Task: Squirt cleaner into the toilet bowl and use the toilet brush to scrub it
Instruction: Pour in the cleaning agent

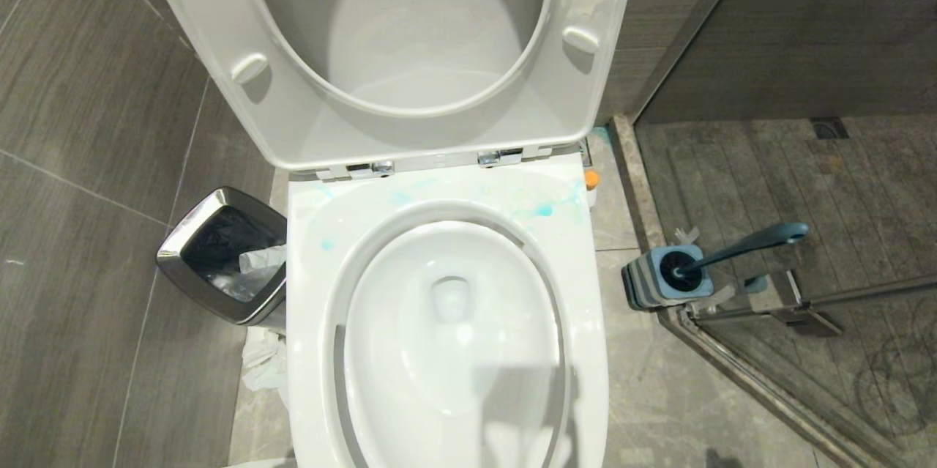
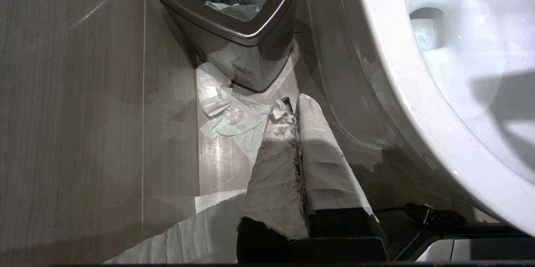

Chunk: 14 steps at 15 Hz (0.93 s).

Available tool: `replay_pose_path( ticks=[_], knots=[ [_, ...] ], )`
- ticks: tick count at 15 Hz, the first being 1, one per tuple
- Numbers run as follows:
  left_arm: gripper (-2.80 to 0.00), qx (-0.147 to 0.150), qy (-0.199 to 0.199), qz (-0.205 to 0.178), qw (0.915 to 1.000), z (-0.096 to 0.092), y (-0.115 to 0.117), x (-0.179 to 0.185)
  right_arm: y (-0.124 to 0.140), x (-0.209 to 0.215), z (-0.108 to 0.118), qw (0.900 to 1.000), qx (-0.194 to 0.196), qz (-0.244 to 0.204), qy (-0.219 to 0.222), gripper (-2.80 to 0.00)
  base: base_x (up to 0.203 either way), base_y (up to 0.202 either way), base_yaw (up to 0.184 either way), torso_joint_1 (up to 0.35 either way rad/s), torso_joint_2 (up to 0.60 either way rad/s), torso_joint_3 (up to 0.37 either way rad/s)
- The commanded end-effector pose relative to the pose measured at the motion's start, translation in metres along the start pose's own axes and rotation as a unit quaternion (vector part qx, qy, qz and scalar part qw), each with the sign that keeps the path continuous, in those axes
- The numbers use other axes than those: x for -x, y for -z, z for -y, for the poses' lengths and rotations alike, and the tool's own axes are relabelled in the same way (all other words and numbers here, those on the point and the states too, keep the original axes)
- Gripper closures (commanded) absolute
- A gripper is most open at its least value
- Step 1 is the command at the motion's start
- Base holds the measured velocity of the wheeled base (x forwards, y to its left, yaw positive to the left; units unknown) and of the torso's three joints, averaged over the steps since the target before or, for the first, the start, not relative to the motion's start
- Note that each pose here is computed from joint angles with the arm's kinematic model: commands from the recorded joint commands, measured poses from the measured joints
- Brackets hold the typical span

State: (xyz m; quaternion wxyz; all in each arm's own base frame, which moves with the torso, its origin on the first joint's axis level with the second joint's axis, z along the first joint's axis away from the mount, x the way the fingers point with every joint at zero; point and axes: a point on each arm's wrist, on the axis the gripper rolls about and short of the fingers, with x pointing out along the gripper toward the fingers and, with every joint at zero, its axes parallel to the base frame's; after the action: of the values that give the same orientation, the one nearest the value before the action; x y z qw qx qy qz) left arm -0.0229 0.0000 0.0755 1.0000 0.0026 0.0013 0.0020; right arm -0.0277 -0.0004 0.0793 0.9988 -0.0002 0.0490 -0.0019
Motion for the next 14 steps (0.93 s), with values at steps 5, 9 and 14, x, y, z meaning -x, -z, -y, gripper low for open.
replay_pose_path(
  ticks=[5, 9, 14],
  knots=[
    [0.00, 0.000, 0.000, -0.001, 1.0000, 0.000, 0.000, 0.000, -0.072, -0.035, -0.001, 0.981, -0.006, -0.194, -0.004, 0.00, 0.000, 0.000, 0.000, 0.000, 0.00, 0.000],
    [0.00, 0.000, 0.000, -0.001, 1.0000, 0.000, 0.000, 0.000, -0.105, -0.129, -0.002, 0.971, -0.004, -0.239, -0.004, 0.00, 0.000, 0.000, 0.000, 0.000, 0.00, 0.000],
    [0.00, 0.000, 0.000, -0.001, 1.0000, 0.000, 0.000, 0.000, -0.095, -0.201, -0.037, 0.984, 0.063, -0.169, -0.010, 0.00, 0.000, 0.000, 0.000, 0.000, 0.00, 0.000]
  ],
)
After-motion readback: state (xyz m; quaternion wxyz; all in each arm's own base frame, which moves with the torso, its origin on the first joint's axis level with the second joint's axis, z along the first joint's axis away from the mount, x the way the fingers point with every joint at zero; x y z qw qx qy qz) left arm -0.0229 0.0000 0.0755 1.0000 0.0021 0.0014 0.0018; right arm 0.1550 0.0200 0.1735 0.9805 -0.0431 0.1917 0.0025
